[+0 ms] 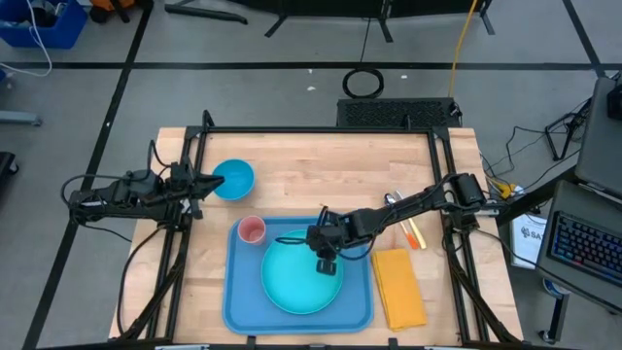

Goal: Set up tray
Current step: Put the plate on the serving tray, then put the bowl on top of the plate

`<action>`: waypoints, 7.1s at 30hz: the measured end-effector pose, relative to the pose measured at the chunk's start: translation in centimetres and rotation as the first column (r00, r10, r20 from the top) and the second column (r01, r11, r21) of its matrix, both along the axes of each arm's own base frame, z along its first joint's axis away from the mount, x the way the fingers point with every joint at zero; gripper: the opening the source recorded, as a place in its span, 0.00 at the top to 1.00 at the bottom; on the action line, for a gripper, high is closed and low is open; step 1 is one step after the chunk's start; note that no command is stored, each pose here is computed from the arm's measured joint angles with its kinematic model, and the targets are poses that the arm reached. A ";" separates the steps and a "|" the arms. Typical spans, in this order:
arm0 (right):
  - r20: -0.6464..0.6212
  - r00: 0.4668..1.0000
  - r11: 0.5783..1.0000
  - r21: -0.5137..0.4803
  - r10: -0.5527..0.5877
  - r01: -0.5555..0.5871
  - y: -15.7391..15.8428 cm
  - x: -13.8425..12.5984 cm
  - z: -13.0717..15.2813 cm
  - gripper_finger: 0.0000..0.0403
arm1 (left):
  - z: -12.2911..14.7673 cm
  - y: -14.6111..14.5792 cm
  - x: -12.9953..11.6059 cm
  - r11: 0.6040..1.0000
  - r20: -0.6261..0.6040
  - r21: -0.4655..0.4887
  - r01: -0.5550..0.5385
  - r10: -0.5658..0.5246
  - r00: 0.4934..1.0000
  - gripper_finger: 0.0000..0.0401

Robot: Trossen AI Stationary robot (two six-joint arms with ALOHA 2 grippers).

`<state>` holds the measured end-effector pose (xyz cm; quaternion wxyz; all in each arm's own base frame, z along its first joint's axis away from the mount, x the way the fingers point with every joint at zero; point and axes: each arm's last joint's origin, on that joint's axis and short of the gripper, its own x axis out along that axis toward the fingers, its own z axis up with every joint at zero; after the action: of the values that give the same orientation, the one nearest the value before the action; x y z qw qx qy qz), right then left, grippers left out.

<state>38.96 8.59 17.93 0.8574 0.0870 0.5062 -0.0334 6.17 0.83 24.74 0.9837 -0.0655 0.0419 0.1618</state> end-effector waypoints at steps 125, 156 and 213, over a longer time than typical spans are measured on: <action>0.578 0.772 0.963 -0.100 0.262 -0.252 -7.5 -3.1 9.9 0.75 | 0.9 0.1 0.1 0.989 0.131 -0.142 -0.030 0.049 0.990 0.91; 0.718 0.669 0.977 -0.075 0.192 -0.200 0.4 -13.6 6.7 0.75 | 2.7 3.1 7.8 0.923 -0.817 -0.092 -0.374 0.145 0.558 0.90; 0.748 0.647 0.975 0.001 0.146 -0.221 0.8 -14.9 4.1 0.75 | -4.5 3.0 11.0 0.938 -0.963 -0.223 -0.267 -0.169 0.211 0.58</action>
<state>24.10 9.43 22.05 0.9828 0.0805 0.1198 0.1149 17.20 3.81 20.26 0.7033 -0.1205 0.6748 0.1881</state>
